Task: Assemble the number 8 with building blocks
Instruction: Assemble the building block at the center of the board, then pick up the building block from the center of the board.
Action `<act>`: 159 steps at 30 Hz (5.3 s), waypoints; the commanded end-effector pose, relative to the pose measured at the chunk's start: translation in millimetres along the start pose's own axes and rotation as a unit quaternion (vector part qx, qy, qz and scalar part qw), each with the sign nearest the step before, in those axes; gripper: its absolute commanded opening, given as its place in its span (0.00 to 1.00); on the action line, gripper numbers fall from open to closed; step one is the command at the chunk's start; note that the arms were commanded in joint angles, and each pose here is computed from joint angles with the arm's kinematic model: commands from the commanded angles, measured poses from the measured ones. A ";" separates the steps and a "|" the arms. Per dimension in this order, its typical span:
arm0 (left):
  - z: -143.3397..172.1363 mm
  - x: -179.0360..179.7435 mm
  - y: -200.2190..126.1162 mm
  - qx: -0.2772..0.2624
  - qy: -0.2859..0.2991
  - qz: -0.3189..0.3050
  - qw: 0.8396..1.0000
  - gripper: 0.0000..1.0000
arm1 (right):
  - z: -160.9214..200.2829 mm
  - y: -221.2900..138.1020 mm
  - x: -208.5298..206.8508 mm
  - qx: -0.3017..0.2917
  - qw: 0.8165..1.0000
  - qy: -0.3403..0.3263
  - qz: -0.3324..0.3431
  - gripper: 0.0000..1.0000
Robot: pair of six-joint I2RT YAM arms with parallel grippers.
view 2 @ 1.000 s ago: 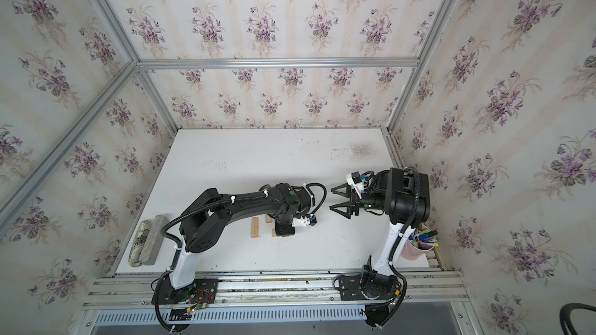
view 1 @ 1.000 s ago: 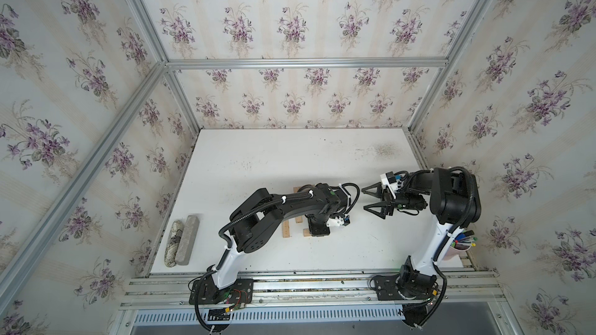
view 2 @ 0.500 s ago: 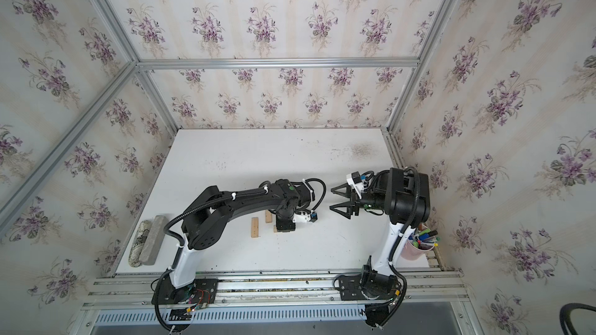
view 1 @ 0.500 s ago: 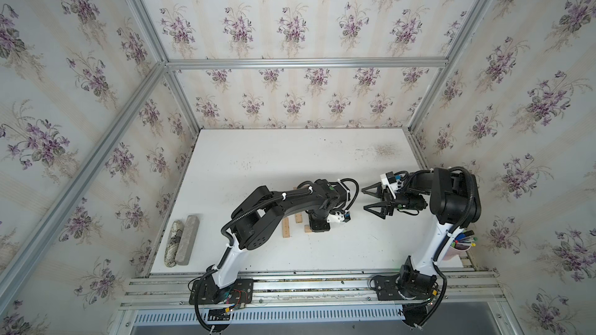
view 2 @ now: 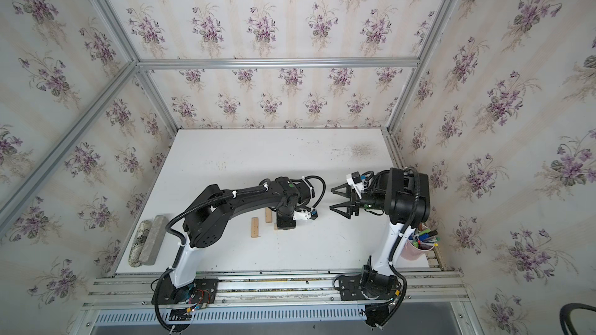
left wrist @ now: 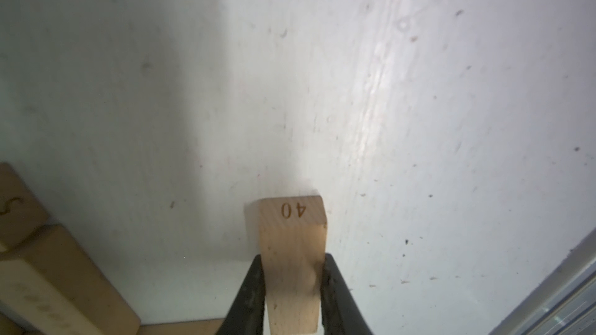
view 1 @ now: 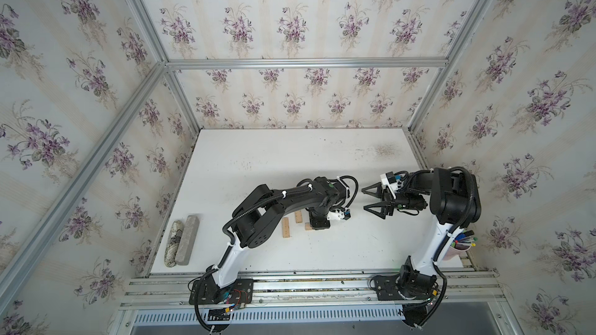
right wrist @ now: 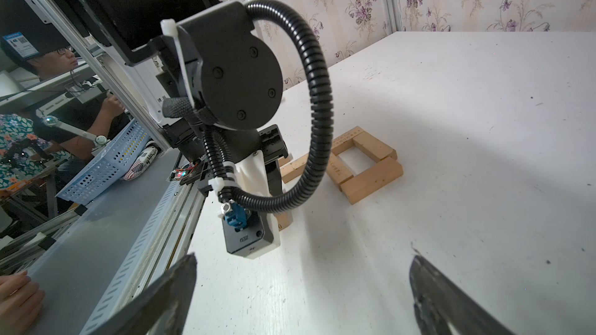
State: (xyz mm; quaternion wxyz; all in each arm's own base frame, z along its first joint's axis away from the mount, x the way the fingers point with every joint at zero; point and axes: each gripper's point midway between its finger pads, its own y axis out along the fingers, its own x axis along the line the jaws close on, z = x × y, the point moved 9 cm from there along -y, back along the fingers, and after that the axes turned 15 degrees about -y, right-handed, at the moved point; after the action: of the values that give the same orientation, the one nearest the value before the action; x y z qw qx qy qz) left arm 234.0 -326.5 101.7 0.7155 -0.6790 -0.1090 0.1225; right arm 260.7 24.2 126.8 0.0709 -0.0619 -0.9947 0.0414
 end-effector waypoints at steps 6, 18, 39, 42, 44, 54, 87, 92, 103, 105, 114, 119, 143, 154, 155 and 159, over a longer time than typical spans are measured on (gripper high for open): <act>-11.5 20.1 13.3 -0.037 0.006 -0.044 0.998 0.05 | -4.4 -0.1 -0.9 -0.011 0.982 -0.188 0.012 1.00; -8.9 22.9 12.9 -0.033 -0.003 -0.041 0.999 0.06 | -4.2 0.1 -0.6 -0.012 0.982 -0.187 0.012 1.00; -2.1 28.2 13.9 -0.014 -0.002 -0.053 0.998 0.15 | -4.3 -0.2 -1.0 -0.011 0.982 -0.189 0.013 1.00; -1.1 28.6 12.8 -0.013 -0.001 -0.055 0.998 0.17 | -4.4 0.1 -0.8 -0.011 0.982 -0.188 0.012 1.00; -1.5 28.5 12.1 -0.014 0.000 -0.054 0.998 0.18 | -4.2 0.1 -0.7 -0.011 0.982 -0.187 0.012 1.00; 0.1 29.7 10.1 -0.011 0.005 -0.052 0.999 0.21 | -4.3 -0.1 -1.0 -0.011 0.982 -0.188 0.012 1.00; 3.6 31.2 -1.9 -0.016 0.000 -0.053 0.998 0.35 | -4.2 -0.1 -0.8 -0.011 0.982 -0.188 0.012 1.00; 3.0 30.2 -5.5 -0.022 -0.005 -0.048 0.999 0.37 | -4.2 0.2 -0.9 -0.011 0.982 -0.188 0.012 1.00; 6.6 27.2 -11.3 -0.029 -0.008 -0.039 0.999 0.32 | -4.3 -0.2 -0.9 -0.011 0.982 -0.187 0.012 1.00; 7.0 27.8 -12.6 -0.029 -0.009 -0.042 0.999 0.33 | -4.4 0.1 -0.6 -0.012 0.982 -0.187 0.012 1.00; 5.7 25.8 -14.1 -0.033 -0.010 -0.032 0.999 0.35 | -4.4 -0.1 -0.9 -0.011 0.982 -0.188 0.012 1.00; 5.3 26.0 -15.3 -0.034 -0.012 -0.034 0.999 0.36 | -4.4 0.0 -0.9 -0.012 0.982 -0.188 0.012 1.00; 61.3 29.6 -72.0 -0.024 -0.411 -0.150 0.899 0.58 | -4.3 -0.2 -1.0 -0.011 0.982 -0.188 0.013 1.00; 89.9 -9.8 -64.4 -0.052 -0.693 -0.171 0.698 0.57 | -4.3 0.0 -0.8 -0.011 0.982 -0.188 0.012 1.00; 96.0 -15.5 -63.5 -0.057 -0.707 -0.176 0.683 0.56 | -4.2 -0.2 -0.7 -0.012 0.982 -0.187 0.013 1.00; 110.4 -28.1 -56.8 -0.078 -0.727 -0.181 0.658 0.56 | -4.3 0.1 -0.9 -0.012 0.982 -0.188 0.012 1.00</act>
State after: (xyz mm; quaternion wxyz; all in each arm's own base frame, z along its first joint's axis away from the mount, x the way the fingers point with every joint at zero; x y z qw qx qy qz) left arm 175.5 -240.4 164.7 0.4351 -0.4242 -0.6750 0.4185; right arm 260.7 24.2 126.8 0.0709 -0.0619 -0.9947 0.0414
